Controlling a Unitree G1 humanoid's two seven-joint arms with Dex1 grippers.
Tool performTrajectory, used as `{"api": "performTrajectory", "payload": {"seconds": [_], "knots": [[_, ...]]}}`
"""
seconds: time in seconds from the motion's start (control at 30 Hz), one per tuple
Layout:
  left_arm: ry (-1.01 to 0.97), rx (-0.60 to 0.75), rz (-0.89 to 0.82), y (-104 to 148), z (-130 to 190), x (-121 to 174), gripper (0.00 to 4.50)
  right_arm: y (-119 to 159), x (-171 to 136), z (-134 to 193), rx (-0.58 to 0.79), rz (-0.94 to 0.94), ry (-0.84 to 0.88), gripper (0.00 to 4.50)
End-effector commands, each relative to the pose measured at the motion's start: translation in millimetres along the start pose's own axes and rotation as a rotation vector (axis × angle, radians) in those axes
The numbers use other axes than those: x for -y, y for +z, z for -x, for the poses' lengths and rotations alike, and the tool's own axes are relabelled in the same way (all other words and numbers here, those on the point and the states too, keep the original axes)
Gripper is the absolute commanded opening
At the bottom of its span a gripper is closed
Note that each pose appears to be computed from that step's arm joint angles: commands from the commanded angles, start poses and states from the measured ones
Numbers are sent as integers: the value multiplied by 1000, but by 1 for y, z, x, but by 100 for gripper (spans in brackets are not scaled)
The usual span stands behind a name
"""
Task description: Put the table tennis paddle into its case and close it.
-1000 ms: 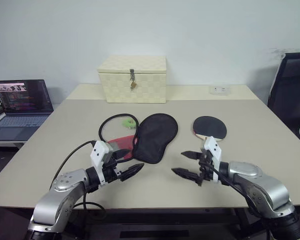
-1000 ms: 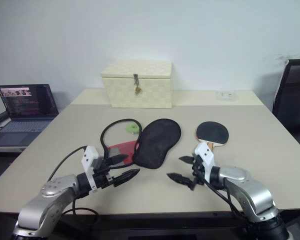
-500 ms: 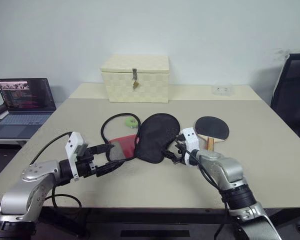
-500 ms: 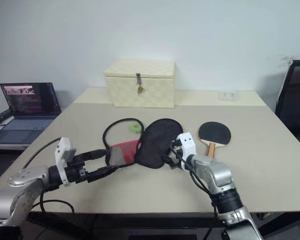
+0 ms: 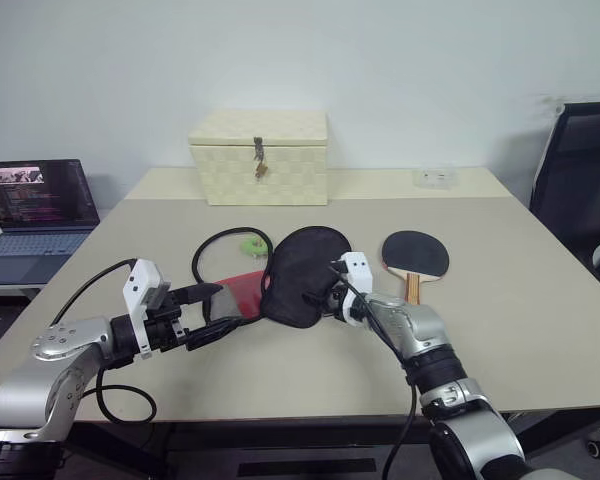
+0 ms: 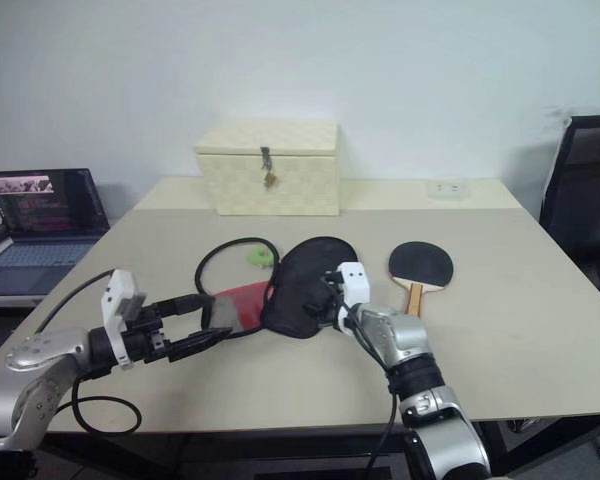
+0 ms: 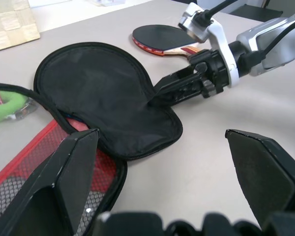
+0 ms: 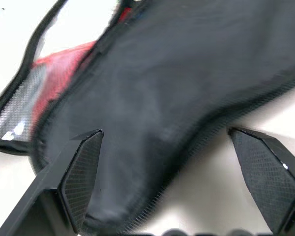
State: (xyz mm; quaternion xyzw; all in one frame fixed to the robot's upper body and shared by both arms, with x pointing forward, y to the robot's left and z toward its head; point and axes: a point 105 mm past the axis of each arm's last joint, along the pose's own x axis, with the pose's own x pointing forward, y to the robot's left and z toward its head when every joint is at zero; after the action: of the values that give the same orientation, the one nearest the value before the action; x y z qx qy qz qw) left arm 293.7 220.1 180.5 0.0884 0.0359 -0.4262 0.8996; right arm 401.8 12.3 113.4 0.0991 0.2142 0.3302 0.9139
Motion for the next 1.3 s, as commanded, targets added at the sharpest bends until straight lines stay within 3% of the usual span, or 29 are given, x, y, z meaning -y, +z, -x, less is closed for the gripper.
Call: {"api": "performTrajectory", "payload": {"seconds": [0.03,0.07,0.2,0.53,0.57,0.87,1.03,1.3], "knots": [[13,16,-60,16,7,0,450,14,-11,-4,43,-1,40,449],[14,15,-61,16,7,1,450,15,-11,-4,45,-2,40,449],[2,25,-54,21,9,4,450,19,-8,-6,61,-26,28,366],[-22,20,-29,27,20,1,450,22,14,4,51,-107,-13,19],[-22,18,-32,27,20,0,450,23,16,5,53,-112,-15,4],[-48,14,-47,29,14,0,450,21,41,32,50,-120,-52,4],[-66,11,-56,29,8,-2,450,20,71,47,25,-80,-120,4],[-83,10,-68,29,2,-4,450,33,88,50,-10,34,-138,4]]}}
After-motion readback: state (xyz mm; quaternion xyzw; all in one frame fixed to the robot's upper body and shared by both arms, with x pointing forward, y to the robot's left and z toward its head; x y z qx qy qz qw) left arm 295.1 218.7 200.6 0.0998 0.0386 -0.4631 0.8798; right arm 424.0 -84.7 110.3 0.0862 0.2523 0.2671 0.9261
